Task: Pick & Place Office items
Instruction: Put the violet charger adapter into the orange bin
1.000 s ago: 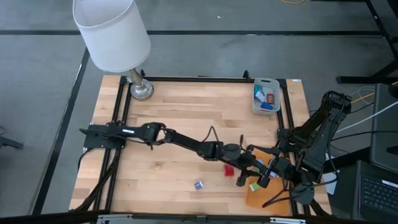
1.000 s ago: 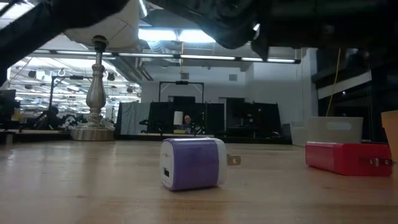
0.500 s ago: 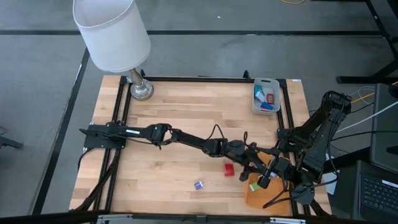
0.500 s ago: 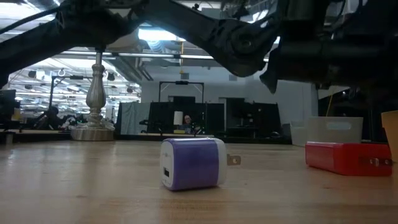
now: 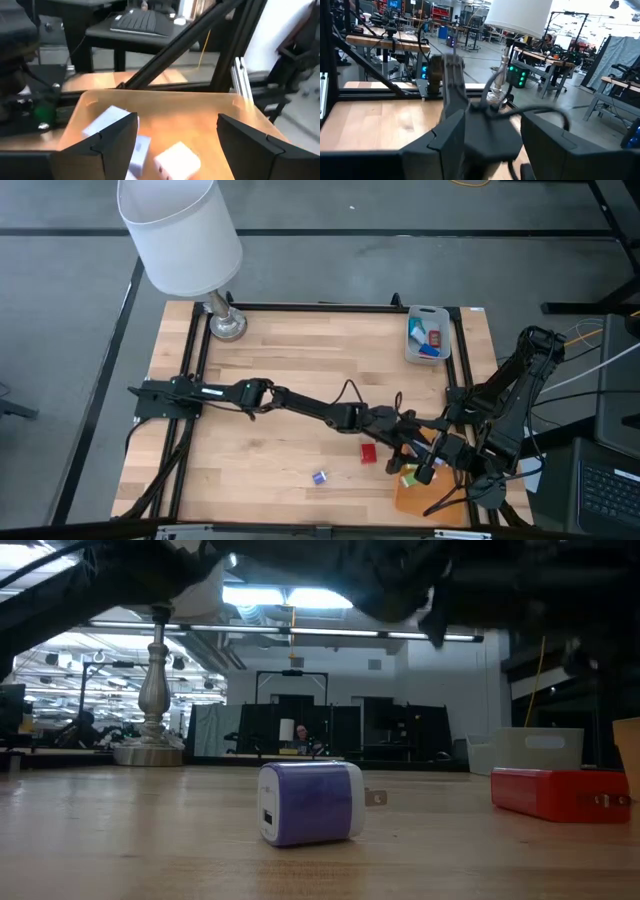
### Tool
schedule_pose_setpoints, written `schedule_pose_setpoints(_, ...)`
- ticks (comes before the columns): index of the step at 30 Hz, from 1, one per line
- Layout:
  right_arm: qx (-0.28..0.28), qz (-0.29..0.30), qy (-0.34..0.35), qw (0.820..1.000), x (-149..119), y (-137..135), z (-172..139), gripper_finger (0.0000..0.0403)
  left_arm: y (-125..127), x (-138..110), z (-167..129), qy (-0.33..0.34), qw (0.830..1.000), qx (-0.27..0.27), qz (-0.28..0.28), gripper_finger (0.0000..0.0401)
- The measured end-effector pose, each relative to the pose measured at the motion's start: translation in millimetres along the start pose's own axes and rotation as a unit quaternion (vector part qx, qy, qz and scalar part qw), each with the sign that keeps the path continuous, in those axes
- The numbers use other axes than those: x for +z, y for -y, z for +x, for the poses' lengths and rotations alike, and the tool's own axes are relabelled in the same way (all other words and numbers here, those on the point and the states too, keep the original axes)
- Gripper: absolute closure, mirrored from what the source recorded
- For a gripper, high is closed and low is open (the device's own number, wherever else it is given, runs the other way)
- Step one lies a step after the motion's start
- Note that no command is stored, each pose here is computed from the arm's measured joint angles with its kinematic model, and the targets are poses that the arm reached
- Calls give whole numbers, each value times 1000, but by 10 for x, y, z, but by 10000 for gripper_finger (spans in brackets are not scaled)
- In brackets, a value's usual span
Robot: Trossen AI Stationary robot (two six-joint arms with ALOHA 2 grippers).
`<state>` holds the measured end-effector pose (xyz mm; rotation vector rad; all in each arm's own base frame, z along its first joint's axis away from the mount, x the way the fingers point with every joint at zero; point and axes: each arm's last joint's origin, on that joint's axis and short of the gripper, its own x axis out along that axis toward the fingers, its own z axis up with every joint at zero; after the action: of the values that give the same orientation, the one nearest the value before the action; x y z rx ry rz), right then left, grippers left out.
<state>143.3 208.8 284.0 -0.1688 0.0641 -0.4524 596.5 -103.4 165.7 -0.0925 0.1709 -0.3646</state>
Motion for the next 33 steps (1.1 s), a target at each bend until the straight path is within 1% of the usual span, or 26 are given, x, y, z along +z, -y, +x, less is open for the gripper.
schedule_pose_setpoints(3,3,-2,-1,1000,-1,-2,0,213,31,184,-100,-47,998,21,36,147)
schedule_pose_setpoints(6,6,-1,-1,1000,0,-5,-19,213,84,279,-190,-101,992,33,65,160)
schedule_pose_setpoints(8,11,-4,0,1000,4,-10,-43,213,166,278,-216,-130,989,17,63,166)
schedule_pose_setpoints(11,18,-2,4,1000,8,-16,-93,213,339,302,-235,-148,988,-32,38,172)
schedule_pose_setpoints(12,18,0,6,1000,11,-17,-113,213,397,303,-246,-159,986,-41,33,173)
schedule_pose_setpoints(14,22,1,11,1000,14,-19,-158,213,492,256,-268,-195,980,-35,25,173)
schedule_pose_setpoints(16,24,4,16,1000,19,-20,-205,213,573,164,-301,-244,969,-25,21,173)
schedule_pose_setpoints(17,26,4,17,1000,19,-20,-224,213,610,139,-306,-255,967,-25,17,173)
schedule_pose_setpoints(20,33,3,18,999,18,-23,-261,213,750,146,-303,-257,966,-27,11,176)
schedule_pose_setpoints(24,35,3,18,999,18,-24,-271,213,926,200,-322,-255,966,-30,22,178)
schedule_pose_setpoints(28,37,0,19,999,18,-23,-278,213,917,236,-383,-277,960,-17,27,178)
schedule_pose_setpoints(33,49,3,21,999,47,11,-340,213,922,268,-489,-319,947,2,40,178)
